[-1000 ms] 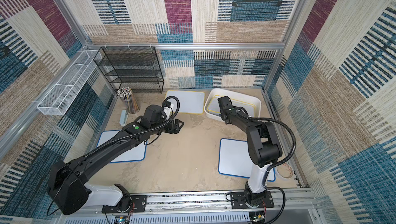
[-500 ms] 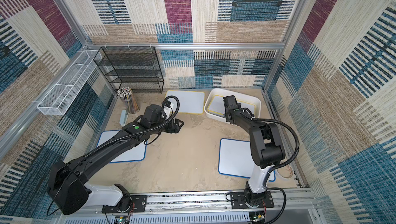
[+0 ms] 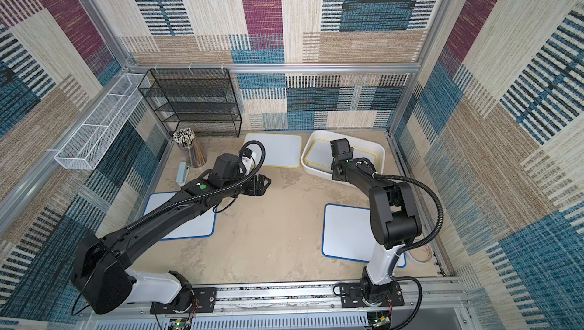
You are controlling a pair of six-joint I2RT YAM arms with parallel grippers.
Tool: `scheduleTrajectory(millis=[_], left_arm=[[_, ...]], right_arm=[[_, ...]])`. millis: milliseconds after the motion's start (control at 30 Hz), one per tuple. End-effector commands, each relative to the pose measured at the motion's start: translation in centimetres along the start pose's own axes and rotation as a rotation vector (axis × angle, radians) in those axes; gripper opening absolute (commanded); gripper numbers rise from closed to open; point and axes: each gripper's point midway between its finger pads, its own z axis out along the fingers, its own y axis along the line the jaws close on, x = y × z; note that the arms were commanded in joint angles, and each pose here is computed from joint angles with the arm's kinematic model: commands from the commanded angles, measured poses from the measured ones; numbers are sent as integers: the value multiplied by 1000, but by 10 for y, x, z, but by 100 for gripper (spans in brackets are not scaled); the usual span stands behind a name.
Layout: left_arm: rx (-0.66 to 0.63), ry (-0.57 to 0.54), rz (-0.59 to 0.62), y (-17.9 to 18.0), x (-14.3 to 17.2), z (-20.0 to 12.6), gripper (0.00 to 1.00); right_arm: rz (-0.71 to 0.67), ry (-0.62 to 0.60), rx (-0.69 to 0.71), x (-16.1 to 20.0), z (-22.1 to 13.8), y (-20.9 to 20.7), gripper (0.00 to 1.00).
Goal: Put the whiteboard into the storage box
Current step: Place the whiteboard in the storage box.
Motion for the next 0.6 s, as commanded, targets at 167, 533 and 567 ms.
scheduleTrajectory(millis=[167,533,567], left_arm=[[-20,7,-15,4,-1,1,84],[-30,26,-32,8,1,5,84],[-31,29,-35,8,1,5,84]], right_arm=[[-79,31,72,5,-3,-11,100],[-180,27,95,-2,-15,-16,100],[-200,29,96,-2,-17,-18,100]])
